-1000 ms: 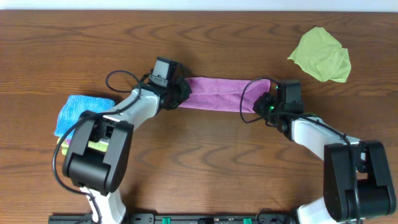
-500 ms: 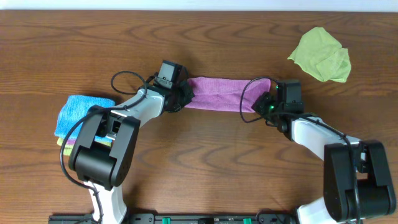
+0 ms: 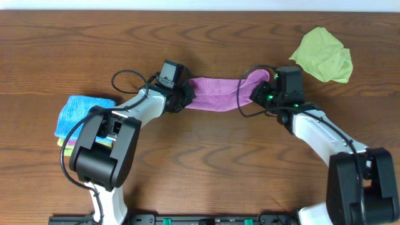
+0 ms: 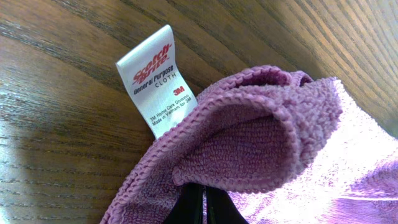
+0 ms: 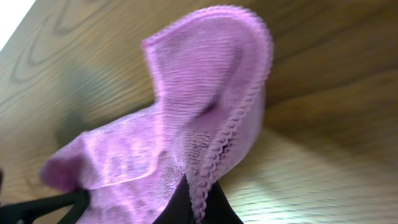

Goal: Fold the cloth
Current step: 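Move the right gripper's end toward the left gripper, folding the strip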

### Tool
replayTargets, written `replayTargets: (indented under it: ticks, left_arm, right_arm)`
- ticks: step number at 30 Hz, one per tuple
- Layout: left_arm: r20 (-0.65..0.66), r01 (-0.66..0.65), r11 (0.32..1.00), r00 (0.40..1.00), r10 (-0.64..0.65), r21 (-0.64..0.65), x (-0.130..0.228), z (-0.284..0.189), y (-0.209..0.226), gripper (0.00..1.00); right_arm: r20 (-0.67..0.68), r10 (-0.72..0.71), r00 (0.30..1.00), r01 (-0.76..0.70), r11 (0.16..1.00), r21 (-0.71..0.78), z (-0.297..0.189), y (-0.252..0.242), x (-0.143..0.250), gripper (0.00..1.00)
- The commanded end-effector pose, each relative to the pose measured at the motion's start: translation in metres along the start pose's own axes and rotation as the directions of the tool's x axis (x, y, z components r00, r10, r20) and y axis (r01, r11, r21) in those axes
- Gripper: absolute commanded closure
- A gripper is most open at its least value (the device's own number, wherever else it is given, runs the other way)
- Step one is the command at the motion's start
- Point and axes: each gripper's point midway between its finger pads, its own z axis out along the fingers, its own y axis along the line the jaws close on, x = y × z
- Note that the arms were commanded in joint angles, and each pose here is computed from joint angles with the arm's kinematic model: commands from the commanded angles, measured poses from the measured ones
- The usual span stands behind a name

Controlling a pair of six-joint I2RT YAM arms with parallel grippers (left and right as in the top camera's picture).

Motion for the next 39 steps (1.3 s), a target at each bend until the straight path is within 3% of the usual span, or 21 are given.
replayTargets:
  ticks: [1, 14, 24, 39]
  left_arm:
    - [0.012, -0.012, 0.998, 1.000, 0.012, -0.069, -0.001, 0.007, 0.018, 0.94]
    - [-0.020, -0.014, 0.999, 1.000, 0.013, -0.036, 0.003, 0.006, 0.013, 0.94]
    - [0.038, -0.157, 0.987, 0.987, 0.156, 0.019, -0.011, -0.024, -0.017, 0.94]
    - [0.133, -0.253, 0.963, 0.956, 0.263, -0.090, -0.058, -0.093, -0.040, 0.94]
  right_arm:
    - [0.003, -0.071, 0.998, 0.071, 0.996, -0.055, -0.005, 0.030, 0.003, 0.99]
    - [-0.006, -0.173, 0.985, 0.171, 0.978, -0.116, -0.004, 0.078, 0.028, 0.99]
    - [0.009, -0.185, 0.983, 0.185, 0.975, -0.123, -0.005, 0.086, 0.028, 0.99]
    - [0.035, -0.243, 0.969, 0.246, 0.954, -0.171, -0.006, 0.112, 0.043, 0.99]
